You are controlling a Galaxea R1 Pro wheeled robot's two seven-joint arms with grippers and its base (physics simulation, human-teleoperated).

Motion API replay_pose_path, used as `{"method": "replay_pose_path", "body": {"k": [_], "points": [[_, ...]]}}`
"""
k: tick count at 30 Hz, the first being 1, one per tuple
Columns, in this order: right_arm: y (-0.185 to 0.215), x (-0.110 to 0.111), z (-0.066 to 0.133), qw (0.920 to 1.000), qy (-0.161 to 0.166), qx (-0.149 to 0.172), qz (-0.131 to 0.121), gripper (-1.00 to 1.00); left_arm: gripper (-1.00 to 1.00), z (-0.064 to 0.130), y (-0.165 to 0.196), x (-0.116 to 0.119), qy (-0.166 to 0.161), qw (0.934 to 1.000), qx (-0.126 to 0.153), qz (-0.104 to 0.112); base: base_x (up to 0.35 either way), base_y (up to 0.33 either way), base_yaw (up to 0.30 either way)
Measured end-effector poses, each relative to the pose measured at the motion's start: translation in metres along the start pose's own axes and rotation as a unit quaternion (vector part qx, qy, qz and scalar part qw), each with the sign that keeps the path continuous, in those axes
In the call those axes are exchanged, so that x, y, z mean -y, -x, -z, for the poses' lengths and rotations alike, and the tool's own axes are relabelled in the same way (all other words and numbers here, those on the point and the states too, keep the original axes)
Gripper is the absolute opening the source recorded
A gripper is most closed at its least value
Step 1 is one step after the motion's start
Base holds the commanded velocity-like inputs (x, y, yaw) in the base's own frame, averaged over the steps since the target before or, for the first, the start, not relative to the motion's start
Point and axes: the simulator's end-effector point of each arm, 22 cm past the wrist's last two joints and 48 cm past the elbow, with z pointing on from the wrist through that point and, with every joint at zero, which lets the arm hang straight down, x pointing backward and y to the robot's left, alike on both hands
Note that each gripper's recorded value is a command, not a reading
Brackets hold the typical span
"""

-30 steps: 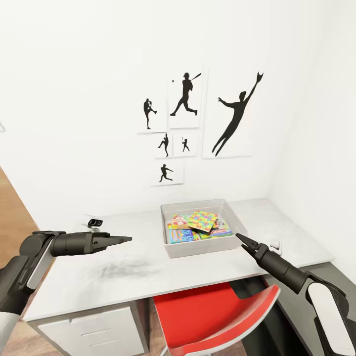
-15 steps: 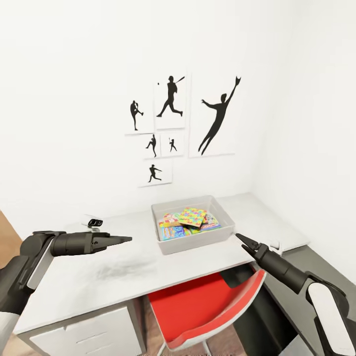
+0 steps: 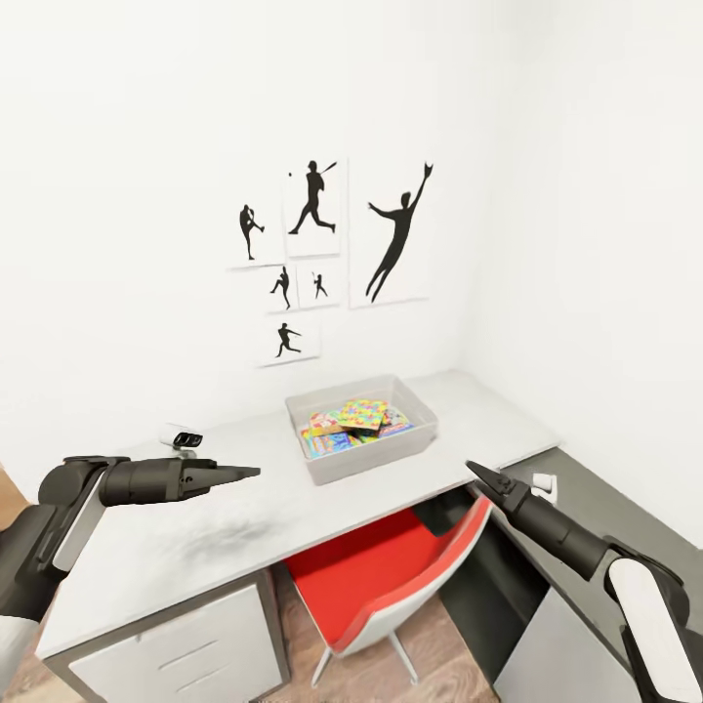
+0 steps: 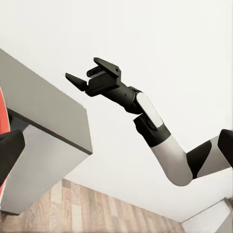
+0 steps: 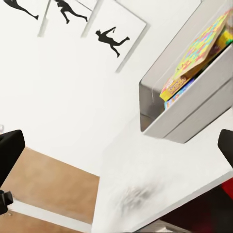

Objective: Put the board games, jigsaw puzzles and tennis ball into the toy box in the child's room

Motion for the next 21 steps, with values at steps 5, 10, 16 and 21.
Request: {"method": "replay_pose_path", "body": {"k": [5,10,16,21], "points": [[0.0011,-0.0028,0.0007,1.0000,0.002,0.001,0.001,1.00,1.00,0.0001,0.0010,0.0028,-0.001,1.0000,0.000,-0.003,-0.223,0.222,-0.238],[0.0022,-0.0051,0.0010,1.0000,0.004,0.003,0.003,1.00,1.00,0.0003,0.0018,0.0058,-0.003,1.0000,0.000,-0.005,-0.227,0.222,-0.204],[0.0027,-0.0063,0.0012,1.0000,0.005,0.004,0.003,1.00,1.00,0.0003,0.0021,0.0073,-0.004,1.0000,0.001,-0.006,-0.231,0.220,-0.094],[0.0047,-0.0055,0.0025,1.0000,0.005,0.007,0.002,1.00,1.00,0.0004,0.0022,0.0075,-0.004,1.0000,0.001,-0.006,-0.233,0.218,-0.198]]}}
